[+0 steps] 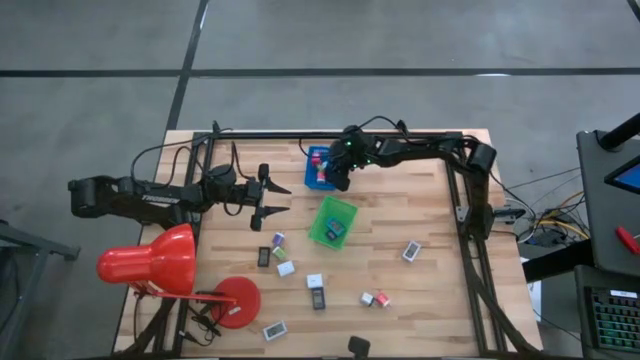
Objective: Pick & Place Office items
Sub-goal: Put the small light blue charger adapter into the blue bin
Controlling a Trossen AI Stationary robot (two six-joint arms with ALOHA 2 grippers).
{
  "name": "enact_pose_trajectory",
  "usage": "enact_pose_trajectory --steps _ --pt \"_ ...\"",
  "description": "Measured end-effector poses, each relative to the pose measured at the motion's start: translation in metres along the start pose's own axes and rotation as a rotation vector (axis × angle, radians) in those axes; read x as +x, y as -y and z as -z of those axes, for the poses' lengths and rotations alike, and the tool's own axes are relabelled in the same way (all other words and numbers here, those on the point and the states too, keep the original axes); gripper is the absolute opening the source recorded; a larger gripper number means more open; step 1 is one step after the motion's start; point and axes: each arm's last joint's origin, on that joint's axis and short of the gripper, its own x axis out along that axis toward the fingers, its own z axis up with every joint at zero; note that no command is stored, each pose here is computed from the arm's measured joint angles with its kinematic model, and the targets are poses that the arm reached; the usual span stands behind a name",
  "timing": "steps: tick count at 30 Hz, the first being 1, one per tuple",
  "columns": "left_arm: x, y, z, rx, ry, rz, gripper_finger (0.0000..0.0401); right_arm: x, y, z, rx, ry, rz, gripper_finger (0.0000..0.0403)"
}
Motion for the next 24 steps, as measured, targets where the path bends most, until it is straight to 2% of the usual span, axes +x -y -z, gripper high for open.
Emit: enact_pose_trajectory --steps 4,12,19,24 --pt "0.000 0.000 0.000 -0.001 -0.002 0.001 0.0218 0.008 0.002 -0.005 0.005 0.006 0.001 0.0116" --pt "0.000 0.000 0.001 -0.004 -0.010 0.002 0.0218 0.004 0.004 -0.015 0.037 0.009 0.012 0.0117" --pt "0.000 0.000 0.001 -0.002 -0.013 0.003 0.0218 0.004 0.003 -0.011 0.060 -0.018 0.009 0.0224" --pt "0.000 0.000 0.001 -0.002 -0.013 0.003 0.0218 0.004 0.003 -0.011 0.058 -0.016 0.025 0.0248"
